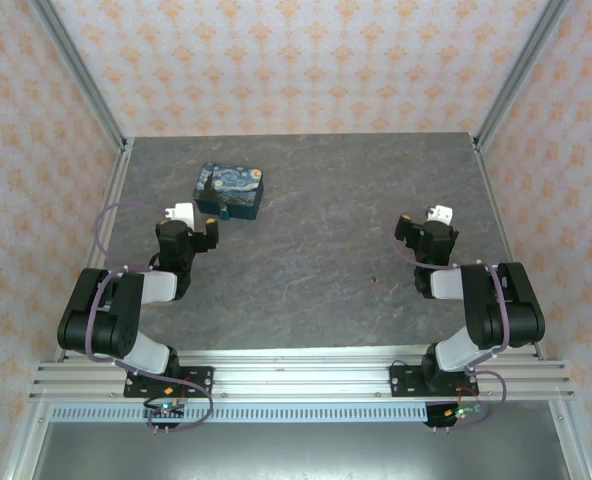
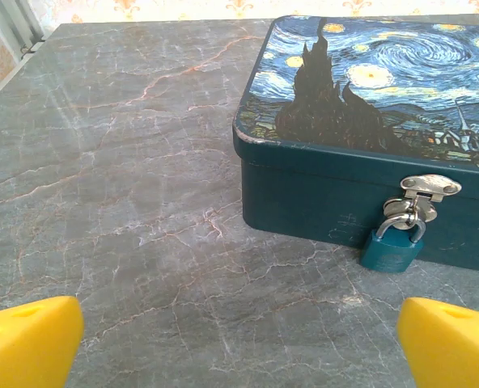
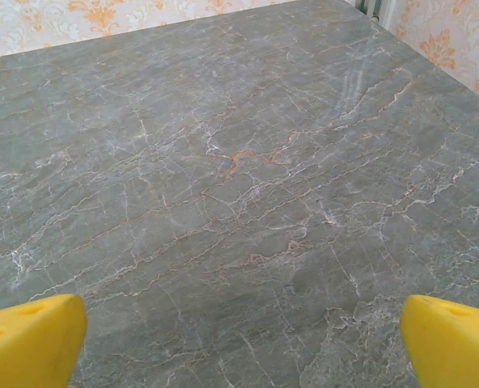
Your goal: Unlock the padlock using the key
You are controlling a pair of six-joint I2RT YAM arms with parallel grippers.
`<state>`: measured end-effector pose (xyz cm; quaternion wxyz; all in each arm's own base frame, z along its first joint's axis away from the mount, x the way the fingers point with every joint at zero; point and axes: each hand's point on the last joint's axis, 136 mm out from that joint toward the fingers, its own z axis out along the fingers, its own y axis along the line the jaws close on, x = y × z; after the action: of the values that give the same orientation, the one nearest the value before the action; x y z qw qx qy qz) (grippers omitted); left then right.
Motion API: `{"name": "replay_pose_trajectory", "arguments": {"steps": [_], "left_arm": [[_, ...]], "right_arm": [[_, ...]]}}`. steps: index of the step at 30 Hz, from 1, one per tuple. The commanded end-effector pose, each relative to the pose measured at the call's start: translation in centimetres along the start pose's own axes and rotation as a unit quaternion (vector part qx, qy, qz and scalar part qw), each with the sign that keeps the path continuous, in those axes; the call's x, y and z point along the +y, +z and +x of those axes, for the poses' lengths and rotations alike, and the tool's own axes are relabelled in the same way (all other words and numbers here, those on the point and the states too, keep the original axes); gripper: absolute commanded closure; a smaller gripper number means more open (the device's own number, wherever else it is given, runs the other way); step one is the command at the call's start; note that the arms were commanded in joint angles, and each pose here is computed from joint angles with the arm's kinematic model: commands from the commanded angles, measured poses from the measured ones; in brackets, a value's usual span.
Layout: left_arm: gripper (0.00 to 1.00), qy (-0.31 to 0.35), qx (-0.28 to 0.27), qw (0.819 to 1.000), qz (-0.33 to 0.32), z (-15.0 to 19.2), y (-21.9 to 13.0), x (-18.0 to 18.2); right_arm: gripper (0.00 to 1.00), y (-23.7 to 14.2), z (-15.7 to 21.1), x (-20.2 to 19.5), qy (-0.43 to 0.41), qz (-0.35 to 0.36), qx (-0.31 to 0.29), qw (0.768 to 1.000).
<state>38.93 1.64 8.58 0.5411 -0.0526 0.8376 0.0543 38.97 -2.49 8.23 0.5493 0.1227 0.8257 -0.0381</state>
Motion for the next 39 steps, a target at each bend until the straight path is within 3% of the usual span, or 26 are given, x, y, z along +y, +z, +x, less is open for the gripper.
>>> {"name": "replay_pose_trajectory", "arguments": {"steps": [1, 32, 35, 39], "left_arm": [[0.0, -0.007, -0.008, 1.0, -0.017, -0.9, 0.2, 0.7], [0.0, -0.009, -0.008, 1.0, -0.016, -0.9, 0.2, 0.7], [0.0, -0.01, -0.003, 1.0, -0.022, -1.8, 0.1, 0.9], [0.01, -0.004, 0.031, 0.999, -0.022, -4.3, -0.3, 0.9]], "right_arm": [[0.01, 0.1, -0.8, 0.0, -0.004, -0.002, -0.008, 1.0], [0.01, 0.1, -0.9, -0.5, 0.004, 0.012, -0.01, 1.0], [0.01, -1.0, -2.5, -1.0, 0.012, 0.026, -0.03, 0.999], [0.01, -3.1, -5.2, -2.2, 0.052, 0.066, -0.009, 0.996]]}}
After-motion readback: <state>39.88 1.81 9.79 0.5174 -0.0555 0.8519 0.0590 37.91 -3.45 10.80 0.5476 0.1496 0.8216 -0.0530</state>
